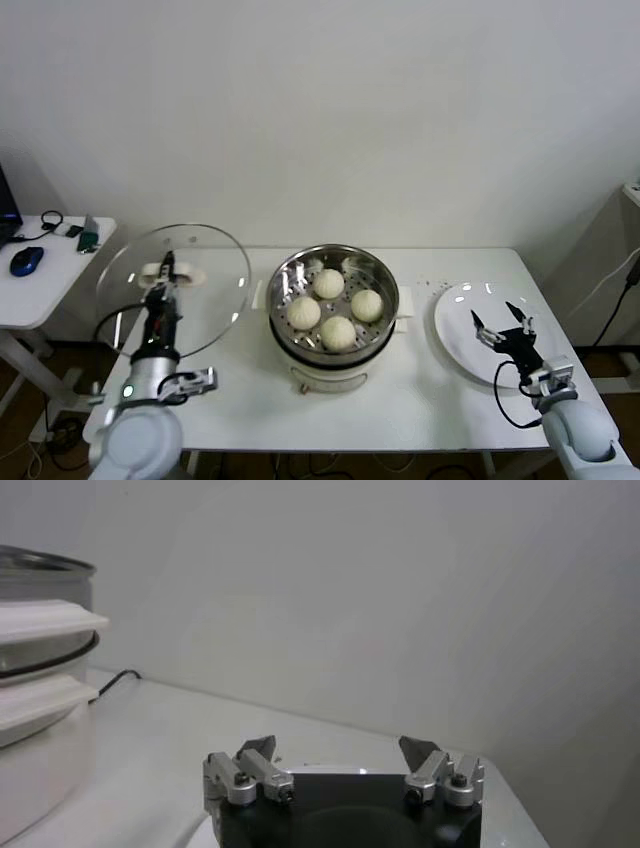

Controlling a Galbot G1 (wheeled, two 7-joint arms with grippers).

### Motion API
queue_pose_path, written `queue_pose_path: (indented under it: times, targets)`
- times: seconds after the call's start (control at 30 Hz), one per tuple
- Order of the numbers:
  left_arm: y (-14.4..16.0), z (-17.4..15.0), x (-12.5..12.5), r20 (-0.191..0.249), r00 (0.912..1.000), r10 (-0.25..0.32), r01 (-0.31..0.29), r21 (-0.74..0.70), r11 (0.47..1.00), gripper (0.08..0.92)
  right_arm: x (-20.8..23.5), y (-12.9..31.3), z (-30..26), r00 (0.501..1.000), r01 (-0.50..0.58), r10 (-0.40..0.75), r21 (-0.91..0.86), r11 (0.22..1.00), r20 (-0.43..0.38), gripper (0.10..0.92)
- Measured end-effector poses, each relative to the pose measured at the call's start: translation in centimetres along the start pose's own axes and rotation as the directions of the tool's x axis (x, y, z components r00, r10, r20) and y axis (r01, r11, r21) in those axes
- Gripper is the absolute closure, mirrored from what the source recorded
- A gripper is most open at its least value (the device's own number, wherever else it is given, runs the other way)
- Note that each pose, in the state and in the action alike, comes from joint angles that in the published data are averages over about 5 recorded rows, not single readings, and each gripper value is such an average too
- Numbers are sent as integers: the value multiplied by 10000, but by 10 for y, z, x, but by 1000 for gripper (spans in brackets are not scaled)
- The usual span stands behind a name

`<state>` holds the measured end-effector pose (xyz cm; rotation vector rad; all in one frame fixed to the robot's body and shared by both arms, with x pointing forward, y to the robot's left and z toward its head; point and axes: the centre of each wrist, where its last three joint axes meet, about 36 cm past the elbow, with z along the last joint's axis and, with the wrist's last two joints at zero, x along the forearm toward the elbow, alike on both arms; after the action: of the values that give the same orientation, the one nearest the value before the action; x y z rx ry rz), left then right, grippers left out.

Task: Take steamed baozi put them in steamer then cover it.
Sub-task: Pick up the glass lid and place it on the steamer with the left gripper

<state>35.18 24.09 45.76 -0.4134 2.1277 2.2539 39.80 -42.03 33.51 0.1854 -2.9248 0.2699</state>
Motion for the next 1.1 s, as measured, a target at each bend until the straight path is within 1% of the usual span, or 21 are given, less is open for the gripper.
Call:
queue_pose_path:
  times: [0.13,0.33,0.5,0.83,1.1]
  targets:
    - [3,-25,-14,200,9993,312,-316,187,9993,853,-1,0,2,10000,-17,17,46,10000,-44,200]
    - [6,-62,-32,542,9960,713,-734,376,9966,853,-1,-3,4,9999,-137,138,20,9999,-65,200]
    - [8,-93,-40,828,9921,947,-991,505,9938,853,-3,-5,5,9997,-222,222,-68,9997,42,200]
    - [7,-149,-36,1478,9782,1457,-1592,844,9836,853,-6,-10,5,9988,-325,331,-173,9993,367,200]
    - [7,-185,-26,1861,9700,1566,-1776,1023,9788,853,-9,-11,5,9978,-375,385,-188,9991,533,200]
